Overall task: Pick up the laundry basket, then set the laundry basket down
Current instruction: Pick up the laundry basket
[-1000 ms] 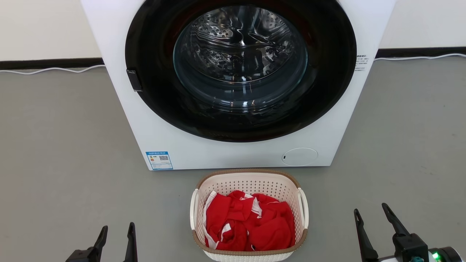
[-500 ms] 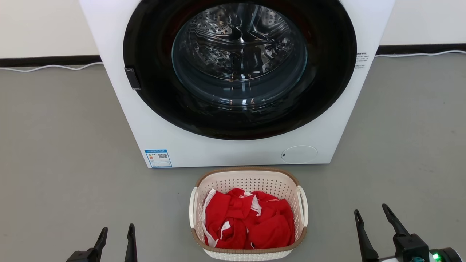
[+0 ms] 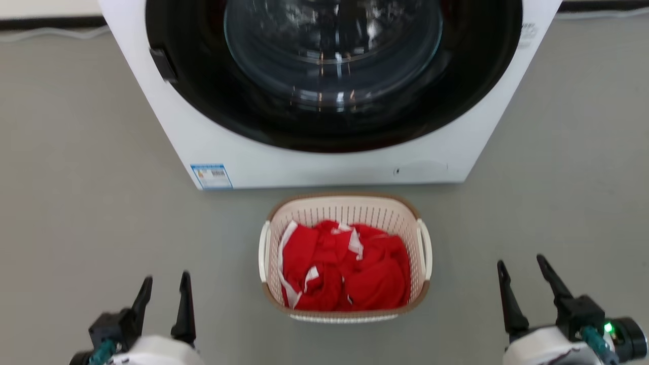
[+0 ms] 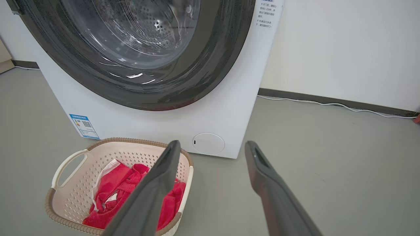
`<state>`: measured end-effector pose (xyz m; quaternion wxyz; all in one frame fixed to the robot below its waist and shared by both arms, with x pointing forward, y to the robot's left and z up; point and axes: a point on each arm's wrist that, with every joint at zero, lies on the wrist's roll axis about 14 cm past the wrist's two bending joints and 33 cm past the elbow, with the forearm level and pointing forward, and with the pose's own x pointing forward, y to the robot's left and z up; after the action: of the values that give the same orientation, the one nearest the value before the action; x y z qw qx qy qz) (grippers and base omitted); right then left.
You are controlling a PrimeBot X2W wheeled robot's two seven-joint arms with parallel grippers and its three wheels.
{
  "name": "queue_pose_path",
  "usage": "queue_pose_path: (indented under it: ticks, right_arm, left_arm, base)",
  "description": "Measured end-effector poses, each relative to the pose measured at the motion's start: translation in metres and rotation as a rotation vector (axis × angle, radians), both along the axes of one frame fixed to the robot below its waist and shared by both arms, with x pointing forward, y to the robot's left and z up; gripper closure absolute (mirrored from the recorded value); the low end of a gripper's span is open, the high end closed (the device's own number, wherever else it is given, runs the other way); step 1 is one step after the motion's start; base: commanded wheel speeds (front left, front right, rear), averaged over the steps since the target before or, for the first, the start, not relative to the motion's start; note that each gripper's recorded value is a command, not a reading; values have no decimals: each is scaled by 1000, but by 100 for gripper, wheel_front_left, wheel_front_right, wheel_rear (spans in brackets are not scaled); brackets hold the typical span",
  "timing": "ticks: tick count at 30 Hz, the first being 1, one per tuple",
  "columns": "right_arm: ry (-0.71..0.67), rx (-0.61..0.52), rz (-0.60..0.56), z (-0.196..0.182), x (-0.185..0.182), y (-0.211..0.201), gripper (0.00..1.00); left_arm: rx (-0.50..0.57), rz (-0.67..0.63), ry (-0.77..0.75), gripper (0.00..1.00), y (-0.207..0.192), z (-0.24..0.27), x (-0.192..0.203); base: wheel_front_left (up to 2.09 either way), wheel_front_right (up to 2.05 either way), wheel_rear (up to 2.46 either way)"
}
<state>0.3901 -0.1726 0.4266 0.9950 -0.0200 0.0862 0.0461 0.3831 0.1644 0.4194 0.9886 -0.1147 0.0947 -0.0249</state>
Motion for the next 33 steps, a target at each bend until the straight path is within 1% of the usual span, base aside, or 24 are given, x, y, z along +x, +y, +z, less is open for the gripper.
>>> queue_pose_path:
  ticks: [6, 12, 19, 25, 33]
  right_arm:
    - [53, 15, -2, -24, 30, 1, 0]
    - [94, 19, 22, -50, 66, 9, 0]
    - [170, 27, 43, -97, 100, 18, 0]
    - [268, 41, 65, -148, 112, 29, 0]
    - [354, 65, 99, -189, 115, 45, 0]
  left_arm:
    - [-29, -14, 19, 0, -8, -13, 32]
    - [-49, -32, 55, 0, -17, -37, 64]
    - [-94, -66, 88, 0, -34, -69, 102]
    - [-110, -92, 142, 0, -45, -104, 119]
    - [-116, -138, 204, 0, -64, -134, 124]
  base:
    - [0, 0, 0]
    - [0, 0, 0]
    - [0, 0, 0]
    - [0, 0, 0]
    - [0, 0, 0]
